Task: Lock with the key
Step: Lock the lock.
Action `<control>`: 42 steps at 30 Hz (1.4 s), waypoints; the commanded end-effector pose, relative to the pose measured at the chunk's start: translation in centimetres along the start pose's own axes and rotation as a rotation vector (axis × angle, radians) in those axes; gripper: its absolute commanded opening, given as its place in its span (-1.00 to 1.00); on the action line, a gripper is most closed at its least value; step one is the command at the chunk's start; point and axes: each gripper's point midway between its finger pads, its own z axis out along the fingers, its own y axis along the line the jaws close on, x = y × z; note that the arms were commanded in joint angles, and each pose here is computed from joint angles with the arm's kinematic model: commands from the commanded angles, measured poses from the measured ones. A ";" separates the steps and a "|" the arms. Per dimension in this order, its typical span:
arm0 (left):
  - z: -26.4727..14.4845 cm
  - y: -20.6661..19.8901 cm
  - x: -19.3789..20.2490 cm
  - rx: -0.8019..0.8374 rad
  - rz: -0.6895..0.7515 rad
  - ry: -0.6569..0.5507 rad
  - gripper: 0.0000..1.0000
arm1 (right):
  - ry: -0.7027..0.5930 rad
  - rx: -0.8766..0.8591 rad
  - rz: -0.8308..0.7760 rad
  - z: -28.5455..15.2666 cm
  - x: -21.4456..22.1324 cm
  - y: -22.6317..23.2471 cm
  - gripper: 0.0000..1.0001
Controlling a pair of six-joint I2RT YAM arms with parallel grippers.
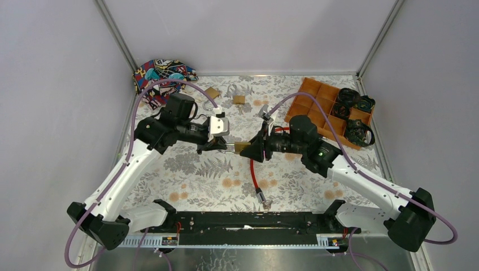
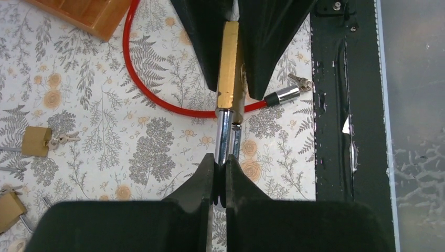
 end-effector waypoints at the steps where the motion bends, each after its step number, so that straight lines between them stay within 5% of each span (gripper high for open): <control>1: -1.0 0.2 -4.9 -0.009 0.084 -0.167 -1.00 | -0.148 -0.071 -0.032 -0.3 -4.0 2.1 -0.34; 4: -0.9 -0.1 -4.8 -0.002 0.077 -0.168 -1.00 | -0.186 -0.094 -0.049 -0.7 -4.9 2.8 -0.94; 7: -0.9 -0.6 -5.0 0.020 0.043 -0.185 -1.00 | -0.219 -0.118 -0.074 -1.5 -5.8 3.8 -1.00; 10: -1.3 -0.2 -6.1 -0.019 -0.039 -0.220 0.17 | -0.249 -0.131 -0.108 -2.5 -7.0 4.7 -1.00; 13: -2.5 1.1 -7.4 -0.120 -0.139 -0.261 0.46 | -0.252 -0.183 -0.119 -4.0 -8.6 5.8 -1.00; 24: -5.3 -2.1 -10.3 -0.090 -0.346 -0.490 0.26 | -0.289 -0.375 -0.189 -8.3 -11.9 8.6 -1.00; 31: -4.6 -1.3 -10.8 -0.066 -0.402 -0.506 0.24 | -0.287 -0.425 -0.223 -9.0 -12.6 10.0 -1.00; 38: -3.9 -3.1 -11.4 0.022 -0.399 -0.512 -0.47 | -0.295 -0.418 -0.240 -9.4 -13.1 10.4 -1.00; 42: -4.1 -3.6 -12.6 0.045 -0.362 -0.530 -0.38 | -0.283 -0.403 -0.239 -9.3 -12.9 10.1 -1.00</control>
